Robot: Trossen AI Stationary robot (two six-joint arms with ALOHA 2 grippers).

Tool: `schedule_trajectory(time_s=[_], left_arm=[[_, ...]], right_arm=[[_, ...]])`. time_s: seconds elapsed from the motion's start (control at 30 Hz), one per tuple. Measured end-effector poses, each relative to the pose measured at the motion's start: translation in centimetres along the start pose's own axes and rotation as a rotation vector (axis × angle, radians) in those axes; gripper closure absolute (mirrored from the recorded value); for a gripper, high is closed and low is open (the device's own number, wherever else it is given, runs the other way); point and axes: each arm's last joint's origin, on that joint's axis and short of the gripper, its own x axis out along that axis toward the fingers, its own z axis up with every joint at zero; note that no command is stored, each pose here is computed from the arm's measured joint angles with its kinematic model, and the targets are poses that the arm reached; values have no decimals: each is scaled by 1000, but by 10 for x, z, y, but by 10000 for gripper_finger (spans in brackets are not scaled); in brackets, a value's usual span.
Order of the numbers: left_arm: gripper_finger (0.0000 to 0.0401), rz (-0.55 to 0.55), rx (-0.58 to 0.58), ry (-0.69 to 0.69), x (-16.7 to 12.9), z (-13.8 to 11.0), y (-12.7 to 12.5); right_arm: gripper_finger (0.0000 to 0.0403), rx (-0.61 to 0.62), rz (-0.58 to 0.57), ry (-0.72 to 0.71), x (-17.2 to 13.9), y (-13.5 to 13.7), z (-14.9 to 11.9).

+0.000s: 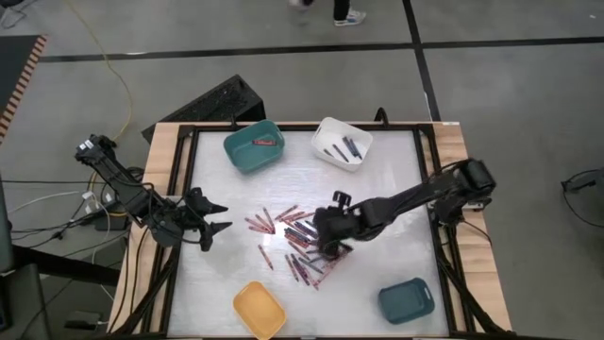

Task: Sort crayons
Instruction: Put the blue crayon into the white bin

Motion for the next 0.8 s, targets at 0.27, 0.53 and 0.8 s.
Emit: schedule_trajectory(time_s=[0.27,0.53,0.8], left_arm=[[173,-36,25,-38,0,5,-5],[173,-100,71,-71,-1,11,-11],[173,-101,64,-74,-1,11,-11]], right_arm=[[274,116,223,-227,-12,-24,-52],[274,201,227,-262,5,-24,-89],[277,155,176,-257,32,-4,-83]])
